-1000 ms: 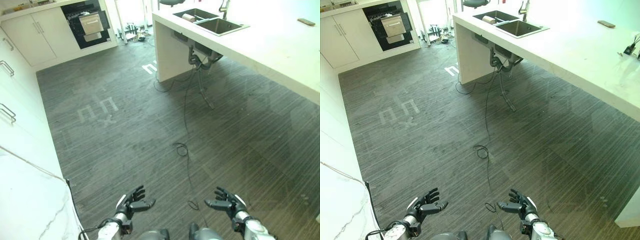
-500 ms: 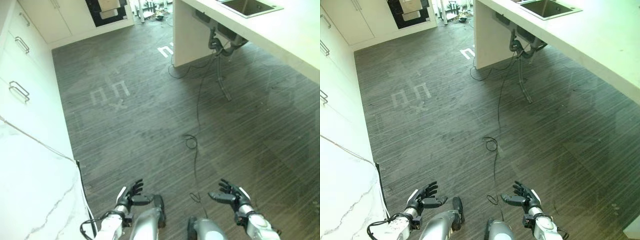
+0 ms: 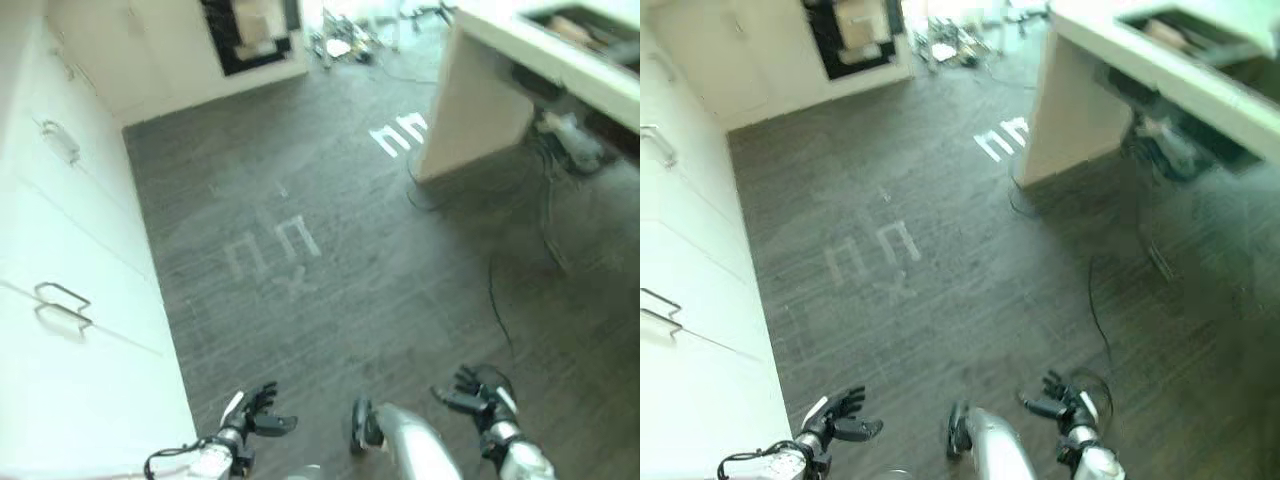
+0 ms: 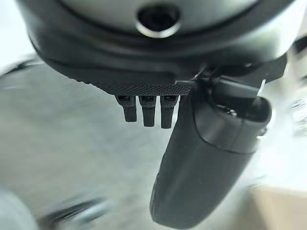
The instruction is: Place the dishes in the dishwasher.
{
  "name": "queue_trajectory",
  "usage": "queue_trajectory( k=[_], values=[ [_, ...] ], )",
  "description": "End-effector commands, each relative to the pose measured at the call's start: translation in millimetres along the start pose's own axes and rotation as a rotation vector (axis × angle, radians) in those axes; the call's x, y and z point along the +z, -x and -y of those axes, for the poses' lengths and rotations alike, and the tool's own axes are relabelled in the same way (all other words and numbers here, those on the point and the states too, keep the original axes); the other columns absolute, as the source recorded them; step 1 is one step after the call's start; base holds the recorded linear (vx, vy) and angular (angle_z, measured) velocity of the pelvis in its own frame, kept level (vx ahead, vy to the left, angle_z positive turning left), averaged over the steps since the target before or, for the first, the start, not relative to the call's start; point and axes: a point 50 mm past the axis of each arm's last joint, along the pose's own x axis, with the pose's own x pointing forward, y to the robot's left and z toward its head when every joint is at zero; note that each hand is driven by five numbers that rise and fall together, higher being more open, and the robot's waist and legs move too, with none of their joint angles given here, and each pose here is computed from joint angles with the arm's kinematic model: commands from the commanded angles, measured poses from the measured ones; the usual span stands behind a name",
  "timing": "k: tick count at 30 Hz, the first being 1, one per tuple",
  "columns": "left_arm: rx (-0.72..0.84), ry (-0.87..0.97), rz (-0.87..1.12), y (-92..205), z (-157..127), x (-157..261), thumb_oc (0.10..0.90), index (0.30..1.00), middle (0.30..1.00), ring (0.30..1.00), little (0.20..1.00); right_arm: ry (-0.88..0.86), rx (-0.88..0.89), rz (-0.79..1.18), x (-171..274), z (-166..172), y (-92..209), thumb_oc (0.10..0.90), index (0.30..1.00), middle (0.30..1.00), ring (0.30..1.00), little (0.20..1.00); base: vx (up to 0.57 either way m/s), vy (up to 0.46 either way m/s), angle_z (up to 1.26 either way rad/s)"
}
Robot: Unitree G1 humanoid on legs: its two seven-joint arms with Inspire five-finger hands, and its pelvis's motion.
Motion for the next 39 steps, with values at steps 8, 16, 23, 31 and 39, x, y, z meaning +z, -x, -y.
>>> queue_trajectory(
  k=[8, 16, 23, 31, 39],
  values=[
    [0.003, -0.055, 0.087, 1.2, -11.7, 11.0, 0.800, 0.900, 0.900, 0.900, 0.900, 0.086, 0.022, 0.205, 51.8, -6.9, -13.1, 0.800, 0.900, 0.900, 0.900, 0.900, 0.48, -0.077, -1.62],
    [0.028, -0.046, 0.066, 3.3, -16.9, 1.3, 0.800, 0.900, 0.900, 0.900, 0.900, 0.076, 0.017, 0.171, 43.7, 1.7, -11.2, 0.800, 0.900, 0.900, 0.900, 0.900, 0.33, 0.233, -0.31],
    [0.037, -0.124, 0.052, 2.3, -27.9, 4.4, 0.800, 0.900, 0.900, 0.900, 0.900, 0.045, 0.021, 0.183, 40.5, -9.3, -13.3, 0.800, 0.900, 0.900, 0.900, 0.900, 0.13, 0.089, -0.10],
    [0.093, -0.159, 0.000, -0.4, -34.6, 0.0, 0.800, 0.900, 0.900, 0.900, 0.900, 0.083, 0.061, 0.167, 42.6, -10.7, -18.7, 0.800, 0.900, 0.900, 0.900, 0.900, 0.13, -0.295, -0.53],
    [0.153, -0.101, -0.052, 5.0, -30.0, -14.3, 0.800, 0.900, 0.900, 0.900, 0.900, 0.125, 0.063, 0.102, 37.4, -10.7, -19.2, 0.800, 0.900, 0.900, 0.900, 0.900, 0.33, -0.663, -0.23]
  ],
)
